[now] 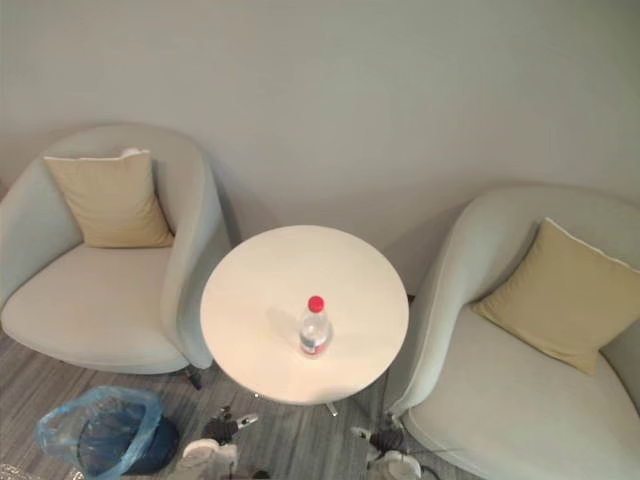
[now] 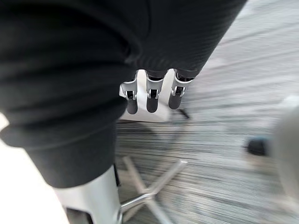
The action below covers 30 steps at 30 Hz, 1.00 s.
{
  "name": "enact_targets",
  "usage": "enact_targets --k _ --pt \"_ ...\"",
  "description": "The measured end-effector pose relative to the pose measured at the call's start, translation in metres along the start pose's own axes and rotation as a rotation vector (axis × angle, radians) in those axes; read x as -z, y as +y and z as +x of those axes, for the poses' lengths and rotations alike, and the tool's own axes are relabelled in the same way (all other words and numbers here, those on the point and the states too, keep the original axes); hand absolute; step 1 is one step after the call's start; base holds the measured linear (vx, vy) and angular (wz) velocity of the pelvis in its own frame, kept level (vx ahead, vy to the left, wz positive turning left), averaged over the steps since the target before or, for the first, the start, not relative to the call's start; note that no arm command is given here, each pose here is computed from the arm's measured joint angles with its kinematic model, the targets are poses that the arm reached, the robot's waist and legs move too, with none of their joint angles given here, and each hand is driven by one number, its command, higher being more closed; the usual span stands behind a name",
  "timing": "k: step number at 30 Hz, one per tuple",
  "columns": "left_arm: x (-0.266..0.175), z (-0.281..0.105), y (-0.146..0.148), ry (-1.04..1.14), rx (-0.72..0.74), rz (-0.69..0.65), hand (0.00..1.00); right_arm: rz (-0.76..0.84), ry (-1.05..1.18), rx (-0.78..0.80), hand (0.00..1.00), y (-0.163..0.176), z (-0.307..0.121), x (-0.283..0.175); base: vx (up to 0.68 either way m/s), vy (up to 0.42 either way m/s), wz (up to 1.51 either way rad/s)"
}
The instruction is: Gather rubbish on tea table into small bin, then transfer packed bag to large trash can.
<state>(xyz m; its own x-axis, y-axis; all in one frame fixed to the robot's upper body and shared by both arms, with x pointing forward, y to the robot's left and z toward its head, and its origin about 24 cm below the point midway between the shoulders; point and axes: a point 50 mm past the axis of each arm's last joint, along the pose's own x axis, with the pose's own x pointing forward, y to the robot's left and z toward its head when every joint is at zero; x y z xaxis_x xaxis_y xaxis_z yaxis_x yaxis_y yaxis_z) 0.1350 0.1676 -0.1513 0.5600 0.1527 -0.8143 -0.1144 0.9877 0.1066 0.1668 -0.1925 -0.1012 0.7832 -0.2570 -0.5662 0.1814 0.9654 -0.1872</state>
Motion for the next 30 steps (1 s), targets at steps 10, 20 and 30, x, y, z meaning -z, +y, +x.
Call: enact_targets --k 10,20,30 --pt "0.013 -0.004 0.018 0.008 0.004 0.169 0.00 -0.286 -0.399 -0.017 0.00 -0.028 -0.018 -0.068 0.06 -0.002 -0.04" --pt "0.010 -0.005 0.014 -0.026 0.062 0.247 0.00 -0.486 -0.496 -0.095 0.00 -0.027 -0.014 -0.086 0.03 0.001 0.06" --pt "0.008 -0.004 0.013 -0.036 0.069 0.263 0.00 -0.536 -0.554 -0.168 0.00 -0.009 -0.009 -0.100 -0.02 0.002 0.11"
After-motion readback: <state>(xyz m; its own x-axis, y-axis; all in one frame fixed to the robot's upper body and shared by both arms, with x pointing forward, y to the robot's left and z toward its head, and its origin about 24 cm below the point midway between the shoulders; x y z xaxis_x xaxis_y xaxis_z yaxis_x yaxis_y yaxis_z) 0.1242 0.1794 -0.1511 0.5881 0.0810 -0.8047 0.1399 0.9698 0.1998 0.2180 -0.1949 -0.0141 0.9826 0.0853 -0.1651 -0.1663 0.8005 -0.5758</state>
